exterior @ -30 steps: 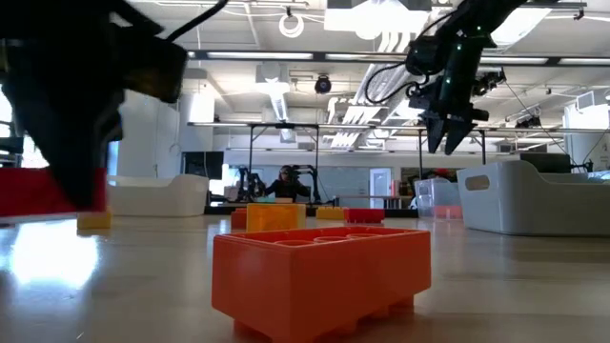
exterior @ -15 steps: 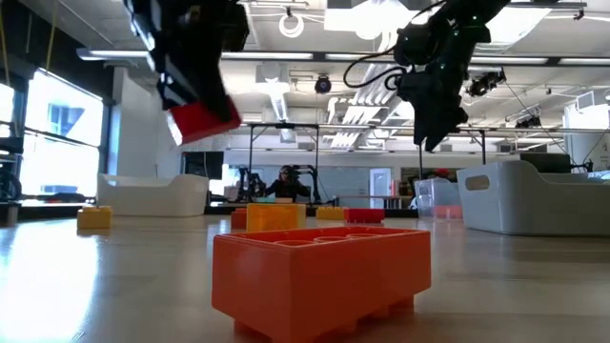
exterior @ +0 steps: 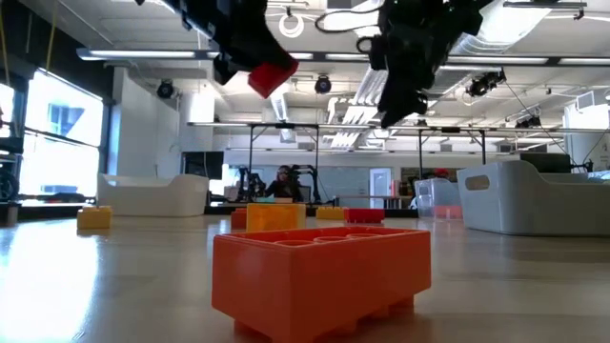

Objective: Sort & place blocks by color
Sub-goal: Put the red game piece into the gray bin

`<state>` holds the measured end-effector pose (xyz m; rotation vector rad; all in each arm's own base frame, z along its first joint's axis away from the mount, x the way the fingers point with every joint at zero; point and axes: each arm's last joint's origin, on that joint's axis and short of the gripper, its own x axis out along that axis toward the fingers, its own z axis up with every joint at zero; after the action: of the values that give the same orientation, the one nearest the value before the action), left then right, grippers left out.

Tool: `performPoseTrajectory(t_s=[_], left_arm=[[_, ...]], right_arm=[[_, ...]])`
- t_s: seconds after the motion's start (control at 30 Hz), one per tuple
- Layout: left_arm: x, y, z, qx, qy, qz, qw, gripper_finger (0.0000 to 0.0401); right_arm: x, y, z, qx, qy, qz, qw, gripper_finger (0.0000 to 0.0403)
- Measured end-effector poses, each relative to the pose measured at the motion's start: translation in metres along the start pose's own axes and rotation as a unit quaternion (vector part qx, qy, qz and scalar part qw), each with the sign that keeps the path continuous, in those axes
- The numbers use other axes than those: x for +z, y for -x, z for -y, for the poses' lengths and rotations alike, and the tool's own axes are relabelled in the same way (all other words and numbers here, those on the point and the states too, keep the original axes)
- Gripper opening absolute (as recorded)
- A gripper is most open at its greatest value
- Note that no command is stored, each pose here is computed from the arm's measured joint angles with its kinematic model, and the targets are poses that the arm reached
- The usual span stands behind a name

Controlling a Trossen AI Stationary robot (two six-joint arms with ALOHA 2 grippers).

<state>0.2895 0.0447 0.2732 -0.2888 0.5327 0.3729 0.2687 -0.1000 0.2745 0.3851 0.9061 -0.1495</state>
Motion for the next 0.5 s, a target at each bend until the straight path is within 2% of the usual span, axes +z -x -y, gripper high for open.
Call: performPoseTrajectory(t_s=[0.27, 0.5], left_arm=[[0.024, -0.001, -0.013, -0.043, -0.006, 0.093, 0.995, 0.0074], [0.038, 0.002, -0.013, -0.062, -0.011, 0.161, 0.985, 0.0074]], right_arm=[[0.013, -0.004, -0.027, 0.067, 0.090, 0.072, 0.991, 0.0222], [0.021, -0.004, -0.049, 0.100, 0.176, 0.130, 0.971, 0.0222]])
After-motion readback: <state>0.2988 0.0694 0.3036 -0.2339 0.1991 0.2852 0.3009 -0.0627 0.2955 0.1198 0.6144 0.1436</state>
